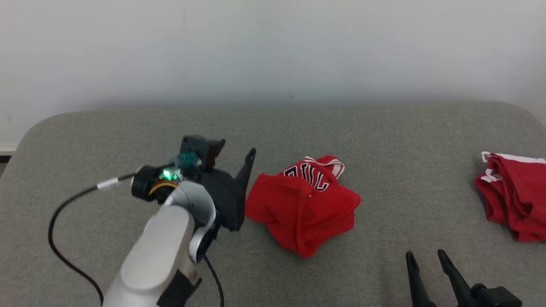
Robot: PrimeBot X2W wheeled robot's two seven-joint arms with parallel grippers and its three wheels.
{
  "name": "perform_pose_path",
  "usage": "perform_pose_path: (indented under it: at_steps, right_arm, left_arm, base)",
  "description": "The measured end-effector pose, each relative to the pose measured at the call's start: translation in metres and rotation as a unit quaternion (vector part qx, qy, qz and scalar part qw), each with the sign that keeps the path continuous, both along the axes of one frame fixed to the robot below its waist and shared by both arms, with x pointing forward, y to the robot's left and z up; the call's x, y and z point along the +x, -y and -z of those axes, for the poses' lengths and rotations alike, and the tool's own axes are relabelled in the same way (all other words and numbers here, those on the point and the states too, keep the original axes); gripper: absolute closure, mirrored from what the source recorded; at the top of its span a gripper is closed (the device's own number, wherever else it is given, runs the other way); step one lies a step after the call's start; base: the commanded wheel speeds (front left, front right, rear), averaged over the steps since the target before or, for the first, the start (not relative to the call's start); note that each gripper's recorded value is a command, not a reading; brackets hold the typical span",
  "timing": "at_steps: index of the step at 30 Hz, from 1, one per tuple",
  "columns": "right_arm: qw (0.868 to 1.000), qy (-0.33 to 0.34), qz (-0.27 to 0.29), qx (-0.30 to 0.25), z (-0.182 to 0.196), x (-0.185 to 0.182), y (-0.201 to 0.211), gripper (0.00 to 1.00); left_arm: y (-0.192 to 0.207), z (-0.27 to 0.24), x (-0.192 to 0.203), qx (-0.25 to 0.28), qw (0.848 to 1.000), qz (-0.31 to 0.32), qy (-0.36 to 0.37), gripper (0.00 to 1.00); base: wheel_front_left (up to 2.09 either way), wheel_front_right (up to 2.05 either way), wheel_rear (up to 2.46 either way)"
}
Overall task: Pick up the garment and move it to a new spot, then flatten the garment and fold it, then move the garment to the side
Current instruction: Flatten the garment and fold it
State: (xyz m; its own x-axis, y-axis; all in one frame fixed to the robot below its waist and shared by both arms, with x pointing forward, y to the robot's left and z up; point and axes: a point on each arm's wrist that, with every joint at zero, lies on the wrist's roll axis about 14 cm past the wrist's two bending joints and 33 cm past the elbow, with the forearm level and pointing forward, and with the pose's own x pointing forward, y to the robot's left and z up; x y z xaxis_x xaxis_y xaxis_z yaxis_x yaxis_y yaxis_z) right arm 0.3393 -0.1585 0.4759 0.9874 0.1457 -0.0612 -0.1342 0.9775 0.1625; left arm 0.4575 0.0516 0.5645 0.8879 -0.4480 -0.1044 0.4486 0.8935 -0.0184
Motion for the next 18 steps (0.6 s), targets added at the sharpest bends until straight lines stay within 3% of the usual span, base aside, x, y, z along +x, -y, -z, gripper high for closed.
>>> perform_pose_path:
  at_steps: [10, 18]
  right_arm:
    - [0.999, 0.001, 0.053, 0.005, 0.000, -0.006, 0.027, 0.00]
    - [0.991, -0.027, 0.134, 0.005, 0.017, -0.033, 0.066, 0.00]
  left_arm:
    - [0.059, 0.010, 0.062, 0.053, 0.989, 0.026, -0.135, 0.00]
    - [0.118, 0.057, 0.076, 0.124, 0.960, 0.077, -0.239, 0.00]
  base:
    - [0.00, 0.00, 0.00]
    - [0.00, 0.00, 0.00]
